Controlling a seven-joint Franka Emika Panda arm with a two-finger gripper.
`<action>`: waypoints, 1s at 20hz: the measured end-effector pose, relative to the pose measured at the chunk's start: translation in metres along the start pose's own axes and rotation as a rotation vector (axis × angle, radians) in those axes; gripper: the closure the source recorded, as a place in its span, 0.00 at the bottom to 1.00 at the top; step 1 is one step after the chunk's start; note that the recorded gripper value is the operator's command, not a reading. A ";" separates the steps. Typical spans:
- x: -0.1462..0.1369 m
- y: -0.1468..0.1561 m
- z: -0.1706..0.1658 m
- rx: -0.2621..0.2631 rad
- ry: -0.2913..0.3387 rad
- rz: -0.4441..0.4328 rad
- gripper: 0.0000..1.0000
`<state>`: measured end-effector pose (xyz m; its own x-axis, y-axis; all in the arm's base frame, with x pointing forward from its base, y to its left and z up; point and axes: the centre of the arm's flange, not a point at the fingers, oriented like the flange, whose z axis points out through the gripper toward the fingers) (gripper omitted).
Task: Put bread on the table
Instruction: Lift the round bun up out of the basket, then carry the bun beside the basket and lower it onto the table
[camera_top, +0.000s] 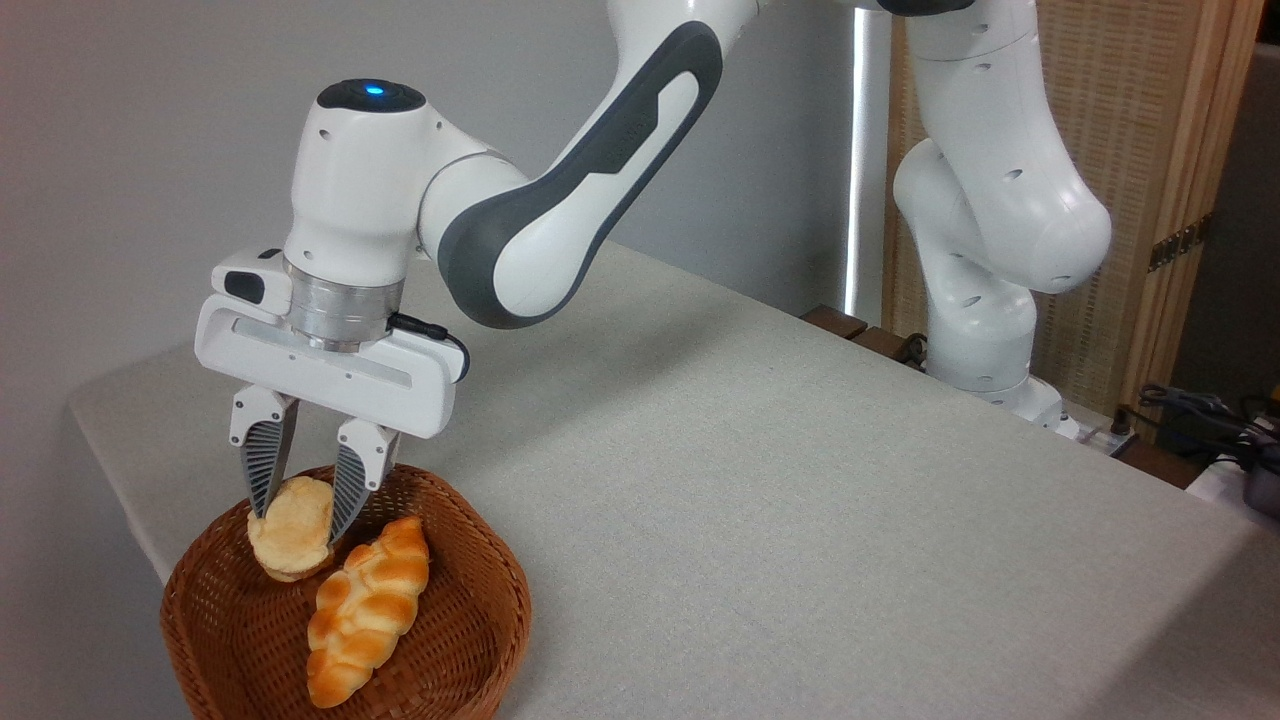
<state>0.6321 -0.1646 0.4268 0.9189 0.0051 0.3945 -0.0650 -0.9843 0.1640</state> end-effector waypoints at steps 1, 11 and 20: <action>0.000 0.000 0.000 0.000 0.001 -0.001 0.44; 0.016 -0.006 -0.062 0.067 0.053 0.084 0.33; -0.032 -0.014 -0.106 0.099 -0.274 0.416 0.00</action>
<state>0.5629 -0.1320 0.5074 0.8923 -0.4241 0.1548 -0.4219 -0.9053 -0.0483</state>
